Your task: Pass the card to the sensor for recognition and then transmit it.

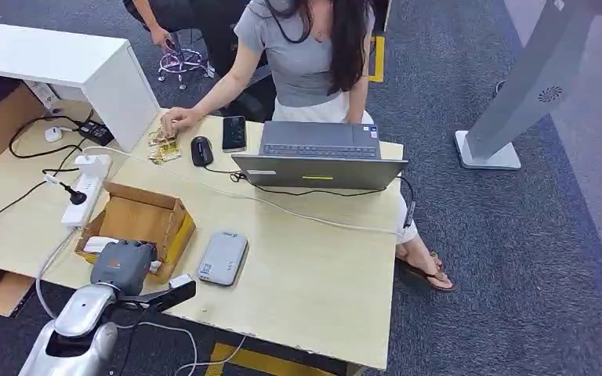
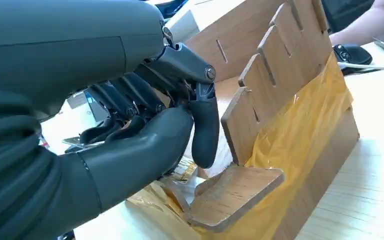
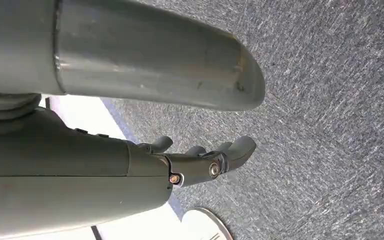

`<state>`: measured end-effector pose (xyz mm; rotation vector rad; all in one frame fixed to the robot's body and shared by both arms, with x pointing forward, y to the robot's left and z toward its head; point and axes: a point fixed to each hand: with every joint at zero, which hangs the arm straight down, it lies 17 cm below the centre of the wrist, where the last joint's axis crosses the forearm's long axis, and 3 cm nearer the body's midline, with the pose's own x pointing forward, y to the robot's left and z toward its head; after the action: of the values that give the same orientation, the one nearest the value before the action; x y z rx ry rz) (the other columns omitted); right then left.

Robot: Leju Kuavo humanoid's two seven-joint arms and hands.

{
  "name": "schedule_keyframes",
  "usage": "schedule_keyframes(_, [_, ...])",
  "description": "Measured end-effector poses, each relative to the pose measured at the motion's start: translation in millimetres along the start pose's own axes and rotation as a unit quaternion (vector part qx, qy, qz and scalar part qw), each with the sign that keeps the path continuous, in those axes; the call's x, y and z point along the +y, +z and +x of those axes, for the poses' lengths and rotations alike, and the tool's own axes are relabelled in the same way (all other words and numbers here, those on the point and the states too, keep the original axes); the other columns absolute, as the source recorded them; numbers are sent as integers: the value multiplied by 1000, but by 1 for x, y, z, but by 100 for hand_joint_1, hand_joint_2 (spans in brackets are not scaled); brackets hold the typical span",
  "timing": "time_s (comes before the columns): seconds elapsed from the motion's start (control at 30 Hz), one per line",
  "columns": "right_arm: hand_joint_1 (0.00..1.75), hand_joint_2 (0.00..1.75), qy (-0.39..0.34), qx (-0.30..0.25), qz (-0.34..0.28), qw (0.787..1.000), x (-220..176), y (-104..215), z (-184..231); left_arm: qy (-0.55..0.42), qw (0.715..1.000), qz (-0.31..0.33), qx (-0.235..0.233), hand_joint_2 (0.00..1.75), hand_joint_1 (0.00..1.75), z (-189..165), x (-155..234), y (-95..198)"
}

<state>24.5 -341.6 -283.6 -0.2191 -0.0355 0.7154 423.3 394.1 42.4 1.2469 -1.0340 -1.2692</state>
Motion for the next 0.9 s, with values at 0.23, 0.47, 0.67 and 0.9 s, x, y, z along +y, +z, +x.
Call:
schedule_keyframes(0.23, [0,0,0,0,0,1000,0,0,0,-1,1000,0,0,175,175,0,0,0])
schedule_keyframes(0.47, [0,0,0,0,0,1000,0,0,0,-1,1000,0,-1,175,175,1,0,0])
schedule_keyframes(0.67, [0,0,0,0,0,1000,0,0,0,-1,1000,1,-2,175,0,2,0,0])
schedule_keyframes(0.9, [0,0,0,0,0,1000,0,0,0,1,999,47,-1,175,0,3,24,-3])
